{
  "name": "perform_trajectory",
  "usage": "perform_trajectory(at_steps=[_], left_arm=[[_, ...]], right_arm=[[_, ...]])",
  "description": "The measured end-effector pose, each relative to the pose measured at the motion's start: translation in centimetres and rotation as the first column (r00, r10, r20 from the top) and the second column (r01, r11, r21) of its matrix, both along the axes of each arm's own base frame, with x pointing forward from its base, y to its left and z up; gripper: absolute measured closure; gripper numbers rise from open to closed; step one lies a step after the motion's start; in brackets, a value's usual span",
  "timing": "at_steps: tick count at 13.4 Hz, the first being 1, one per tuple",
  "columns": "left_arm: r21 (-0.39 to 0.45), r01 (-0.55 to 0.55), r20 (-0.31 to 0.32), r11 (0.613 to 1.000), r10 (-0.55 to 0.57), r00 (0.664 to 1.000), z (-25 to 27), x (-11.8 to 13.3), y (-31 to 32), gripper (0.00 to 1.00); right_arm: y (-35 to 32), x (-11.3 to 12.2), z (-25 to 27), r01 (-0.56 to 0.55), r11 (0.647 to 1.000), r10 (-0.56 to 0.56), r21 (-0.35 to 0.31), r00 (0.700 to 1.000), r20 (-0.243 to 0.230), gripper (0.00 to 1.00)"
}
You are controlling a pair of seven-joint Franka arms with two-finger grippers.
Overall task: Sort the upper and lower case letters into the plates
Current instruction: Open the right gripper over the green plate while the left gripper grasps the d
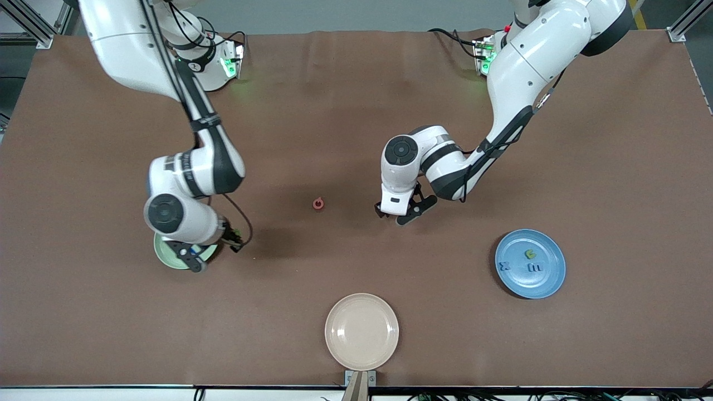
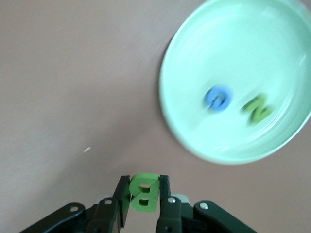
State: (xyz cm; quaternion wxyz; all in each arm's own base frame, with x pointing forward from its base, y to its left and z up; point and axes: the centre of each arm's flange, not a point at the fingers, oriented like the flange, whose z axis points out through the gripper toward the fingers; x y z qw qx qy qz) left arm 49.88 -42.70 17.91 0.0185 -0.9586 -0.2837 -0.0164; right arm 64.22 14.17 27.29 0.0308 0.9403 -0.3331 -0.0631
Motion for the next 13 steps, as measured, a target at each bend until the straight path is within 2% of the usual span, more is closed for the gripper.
perform_trajectory(at_steps=[2, 4, 5, 7, 8, 10, 13], left_arm=[[0.002, -0.021, -0.004, 1.000, 0.021, 1.000, -0.3, 0.0, 0.1, 0.23], [0.005, -0.056, -0.012, 0.998, 0.056, 0.998, -0.8, -0.2, 0.2, 0.27], [0.002, -0.063, -0.010, 0.998, 0.063, 0.998, -0.8, -0.1, 0.1, 0.33], [0.004, -0.071, -0.008, 0.997, 0.071, 0.997, -0.5, 0.2, 0.2, 0.59], [0.003, -0.073, -0.006, 0.997, 0.073, 0.997, -0.3, 0.2, 0.2, 0.67], [0.006, -0.080, -0.005, 0.997, 0.080, 0.997, -0.2, 0.5, 0.5, 0.70], [-0.004, -0.107, 0.012, 0.994, 0.107, 0.994, 0.7, 2.1, 1.5, 0.70]], right_arm=[[-5.3, -0.3, -0.4, -0.069, 0.998, 0.069, 0.000, 0.998, -0.010, 0.72], [-8.9, -0.9, -1.8, -0.135, 0.991, 0.135, 0.002, 0.991, 0.016, 0.72], [-10.2, -1.3, -2.7, -0.163, 0.987, 0.162, 0.004, 0.986, 0.030, 0.72], [-12.9, -2.0, -4.2, -0.204, 0.979, 0.204, 0.004, 0.977, 0.057, 0.72], [-14.2, -2.5, -4.9, -0.216, 0.976, 0.216, 0.001, 0.974, 0.074, 0.72], [-15.5, -3.5, -6.3, -0.230, 0.973, 0.229, -0.003, 0.969, 0.089, 0.72], [-15.3, -4.5, -7.5, -0.243, 0.970, 0.242, 0.004, 0.968, 0.070, 0.72]])
